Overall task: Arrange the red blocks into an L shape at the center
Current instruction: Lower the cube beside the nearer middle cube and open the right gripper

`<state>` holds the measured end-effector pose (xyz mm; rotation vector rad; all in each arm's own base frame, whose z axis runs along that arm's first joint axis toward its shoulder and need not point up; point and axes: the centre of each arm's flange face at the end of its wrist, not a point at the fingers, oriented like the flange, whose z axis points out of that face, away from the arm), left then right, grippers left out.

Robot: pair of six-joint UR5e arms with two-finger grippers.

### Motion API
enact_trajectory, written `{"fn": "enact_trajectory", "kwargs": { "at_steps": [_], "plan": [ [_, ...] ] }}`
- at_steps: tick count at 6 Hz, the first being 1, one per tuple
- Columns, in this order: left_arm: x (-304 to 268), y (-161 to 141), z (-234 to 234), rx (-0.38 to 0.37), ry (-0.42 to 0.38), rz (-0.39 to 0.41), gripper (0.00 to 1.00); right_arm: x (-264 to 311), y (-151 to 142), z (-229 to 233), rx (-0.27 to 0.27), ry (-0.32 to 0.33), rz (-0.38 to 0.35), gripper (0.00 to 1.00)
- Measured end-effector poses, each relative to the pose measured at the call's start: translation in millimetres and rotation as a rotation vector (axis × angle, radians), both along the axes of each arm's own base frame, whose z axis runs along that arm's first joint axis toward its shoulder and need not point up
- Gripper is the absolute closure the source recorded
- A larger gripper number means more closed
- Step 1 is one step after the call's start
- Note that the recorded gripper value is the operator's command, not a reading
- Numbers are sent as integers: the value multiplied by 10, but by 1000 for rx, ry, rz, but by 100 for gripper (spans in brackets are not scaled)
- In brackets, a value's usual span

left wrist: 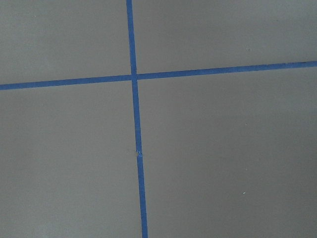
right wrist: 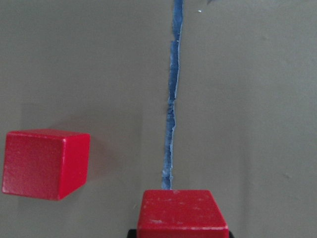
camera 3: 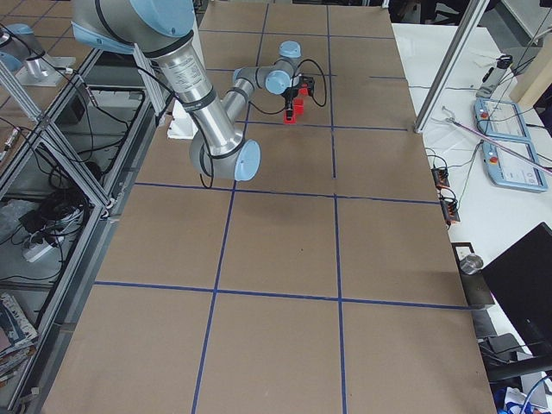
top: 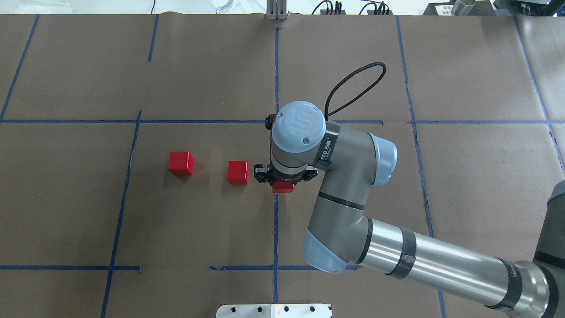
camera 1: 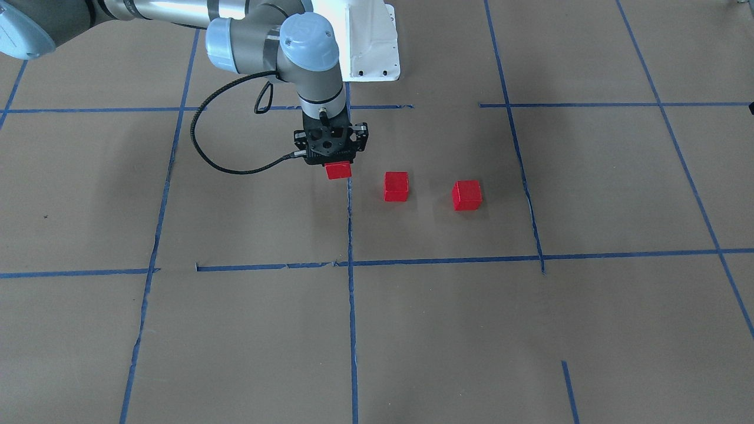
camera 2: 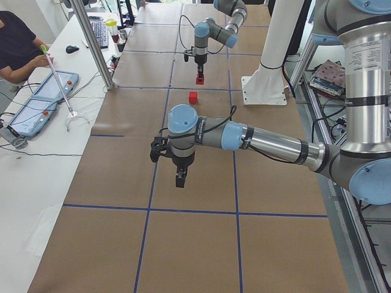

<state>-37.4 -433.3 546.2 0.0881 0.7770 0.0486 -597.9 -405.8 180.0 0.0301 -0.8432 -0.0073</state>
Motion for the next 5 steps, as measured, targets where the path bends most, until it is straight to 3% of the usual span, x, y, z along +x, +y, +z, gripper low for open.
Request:
{"fn": "enact_trajectory", "kwargs": {
  "at_steps": [1, 3, 4, 5],
  "plan": [
    [0, -1, -4, 2, 0, 0, 0, -119, 29, -20, -44, 4, 30, 98],
    [0, 0, -12, 4, 0, 0, 0, -219, 76, 13, -65, 15, 36, 98],
    [0, 0, -18, 4, 0, 0, 0, -231, 80, 17, -66, 17, 35, 94],
    [0, 1, -21, 4, 0, 0, 0, -242, 89, 20, -66, 19, 33, 83]
  ]
}}
